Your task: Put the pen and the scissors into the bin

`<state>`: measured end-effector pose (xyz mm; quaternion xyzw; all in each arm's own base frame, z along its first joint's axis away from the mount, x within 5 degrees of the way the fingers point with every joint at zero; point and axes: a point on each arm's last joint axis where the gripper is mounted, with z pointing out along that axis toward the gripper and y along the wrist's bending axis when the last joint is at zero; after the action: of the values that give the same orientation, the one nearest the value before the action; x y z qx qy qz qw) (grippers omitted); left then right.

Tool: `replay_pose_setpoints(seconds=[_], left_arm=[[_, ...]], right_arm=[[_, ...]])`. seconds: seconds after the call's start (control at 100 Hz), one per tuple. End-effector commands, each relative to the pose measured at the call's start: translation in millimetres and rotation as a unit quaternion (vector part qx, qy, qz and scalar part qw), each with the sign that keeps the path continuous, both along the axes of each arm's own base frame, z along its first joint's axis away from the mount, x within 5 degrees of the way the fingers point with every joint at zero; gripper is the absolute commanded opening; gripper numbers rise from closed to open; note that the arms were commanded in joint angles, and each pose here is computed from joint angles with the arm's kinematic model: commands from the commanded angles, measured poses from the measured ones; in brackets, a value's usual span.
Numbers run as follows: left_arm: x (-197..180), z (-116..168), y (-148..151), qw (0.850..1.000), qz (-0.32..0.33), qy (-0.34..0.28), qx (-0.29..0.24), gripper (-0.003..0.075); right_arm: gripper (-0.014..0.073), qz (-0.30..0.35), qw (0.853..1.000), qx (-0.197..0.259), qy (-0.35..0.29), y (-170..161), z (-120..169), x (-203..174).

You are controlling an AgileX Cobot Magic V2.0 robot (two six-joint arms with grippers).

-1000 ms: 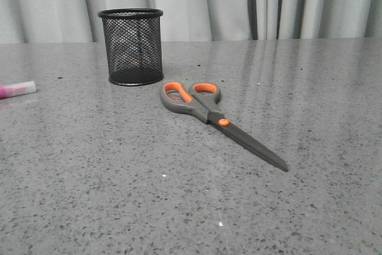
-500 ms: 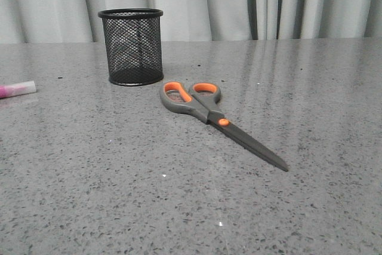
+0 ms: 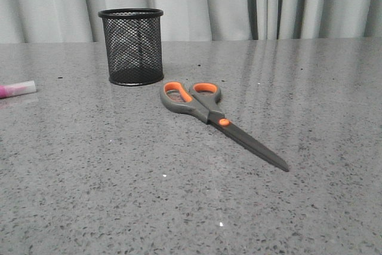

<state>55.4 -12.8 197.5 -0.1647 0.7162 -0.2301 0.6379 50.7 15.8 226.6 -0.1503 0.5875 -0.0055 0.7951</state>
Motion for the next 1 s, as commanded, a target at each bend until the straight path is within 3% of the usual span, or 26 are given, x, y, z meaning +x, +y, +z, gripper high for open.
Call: replay_pose_setpoints(seconds=[0.0, 0.07, 0.12, 0.17, 0.36, 0.47, 0.55, 0.62, 0.69, 0.75, 0.84, 0.9, 0.99], left_arm=[[0, -3, 4, 0.987, 0.025, -0.032, -0.157, -0.0019], [0, -1, 8, 0.976, 0.043, -0.045, -0.207, -0.0019], [0, 0, 8, 0.971, 0.047, -0.048, -0.228, -0.0019], [0, 0, 9, 0.97, 0.047, -0.049, -0.232, -0.0019], [0, 0, 6, 0.97, 0.037, -0.043, -0.238, -0.0019], [-2, 10, 1, 0.973, 0.005, -0.044, -0.225, -0.0017], [-6, 28, -8, 0.992, -0.042, -0.047, -0.108, -0.001], [-7, 49, -13, 0.996, -0.07, -0.043, -0.015, 0.002], [-3, 71, -15, 0.995, -0.087, -0.032, 0.048, 0.0088], [2, 92, -17, 0.991, -0.105, -0.023, 0.082, 0.0202], [16, 119, -21, 0.982, -0.14, -0.004, 0.123, 0.0372], [29, 131, -22, 0.977, -0.156, 0.016, 0.141, 0.04], [46, 145, -25, 0.969, -0.184, 0.039, 0.162, 0.0342]], right_arm=[[-0.0069, 0.029, 0.994, 0.084, -0.056, 0, 8, -5], [-0.0069, 0.031, 0.979, 0.201, -0.031, -7, 8, -4], [-0.0069, 0.032, 0.957, 0.289, -0.009, -12, 6, -2], [-0.0069, 0.033, 0.94, 0.339, 0.006, -14, 4, -1], [-0.0069, 0.036, 0.919, 0.392, 0.023, -17, 4, -1], [-0.0064, 0.043, 0.919, 0.383, 0.081, -11, 10, -2], [-0.001, 0.044, 0.926, 0.355, 0.119, -8, 21, -3], [0.0106, 0.038, 0.936, 0.323, 0.137, -6, 34, -4], [0.0251, 0.032, 0.939, 0.305, 0.157, -5, 47, -3], [0.0344, 0.026, 0.936, 0.297, 0.186, -3, 57, 2], [0.0381, 0.02, 0.934, 0.285, 0.216, -1, 69, 12], [0.0381, 0.013, 0.936, 0.267, 0.228, 0, 73, 20], [0.0381, 0.006, 0.942, 0.238, 0.238, 2, 78, 29]])
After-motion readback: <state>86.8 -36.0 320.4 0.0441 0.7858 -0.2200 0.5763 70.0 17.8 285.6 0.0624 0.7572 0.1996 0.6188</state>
